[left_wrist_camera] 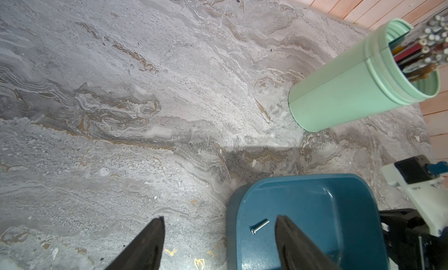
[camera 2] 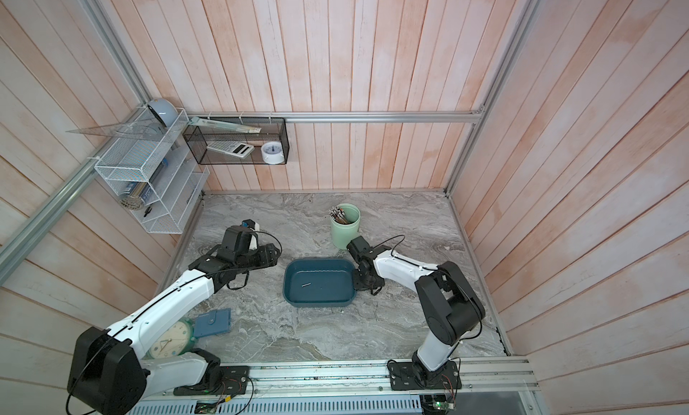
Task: Take out the screws from the storage box
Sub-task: Place the screw at the center of the board, then adjust the storage box at the center of the board.
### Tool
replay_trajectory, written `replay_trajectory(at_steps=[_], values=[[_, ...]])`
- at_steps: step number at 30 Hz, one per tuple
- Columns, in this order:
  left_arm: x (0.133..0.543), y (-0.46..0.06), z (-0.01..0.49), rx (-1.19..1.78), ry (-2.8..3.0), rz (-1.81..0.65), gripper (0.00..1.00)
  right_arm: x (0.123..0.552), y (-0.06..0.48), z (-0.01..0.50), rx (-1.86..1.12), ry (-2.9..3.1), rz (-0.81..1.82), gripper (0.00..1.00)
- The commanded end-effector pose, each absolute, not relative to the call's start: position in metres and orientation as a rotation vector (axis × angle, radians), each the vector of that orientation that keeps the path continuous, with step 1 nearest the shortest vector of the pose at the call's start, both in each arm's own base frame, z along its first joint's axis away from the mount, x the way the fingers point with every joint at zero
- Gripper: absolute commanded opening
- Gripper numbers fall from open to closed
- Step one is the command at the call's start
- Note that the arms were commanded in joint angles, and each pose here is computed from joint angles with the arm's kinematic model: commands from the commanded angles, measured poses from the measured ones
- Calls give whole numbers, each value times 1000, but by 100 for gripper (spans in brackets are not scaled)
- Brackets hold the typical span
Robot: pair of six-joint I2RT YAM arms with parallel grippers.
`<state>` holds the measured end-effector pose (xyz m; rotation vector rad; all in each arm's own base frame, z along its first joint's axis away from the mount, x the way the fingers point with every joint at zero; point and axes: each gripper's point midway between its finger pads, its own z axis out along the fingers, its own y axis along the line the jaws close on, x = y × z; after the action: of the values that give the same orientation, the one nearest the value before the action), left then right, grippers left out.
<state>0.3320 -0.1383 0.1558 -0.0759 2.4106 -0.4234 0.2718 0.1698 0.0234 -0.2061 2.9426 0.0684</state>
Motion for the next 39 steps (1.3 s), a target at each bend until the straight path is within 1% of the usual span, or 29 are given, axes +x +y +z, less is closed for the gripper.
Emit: replay_trajectory(at_steps=[1,11,17,24,27,29,33,39], values=[[335,-138,156,-75,2405,-423,77,265,162,12,-206,2986,17,18],[334,-137,156,-76,2405,-422,77,265,161,12,-212,2993,2,20],[335,-137,157,-77,2404,-420,77,270,162,42,-194,2919,43,21],[335,-137,157,-74,2404,-420,77,278,155,93,-134,2782,105,32],[335,-137,157,-75,2402,-421,77,279,168,108,-152,2752,212,41],[335,-137,157,-74,2402,-422,77,281,177,115,-167,2740,279,46],[334,-137,157,-75,2403,-422,77,287,188,118,-170,2733,334,53],[334,-137,157,-76,2402,-422,77,293,202,110,-192,2765,379,58]])
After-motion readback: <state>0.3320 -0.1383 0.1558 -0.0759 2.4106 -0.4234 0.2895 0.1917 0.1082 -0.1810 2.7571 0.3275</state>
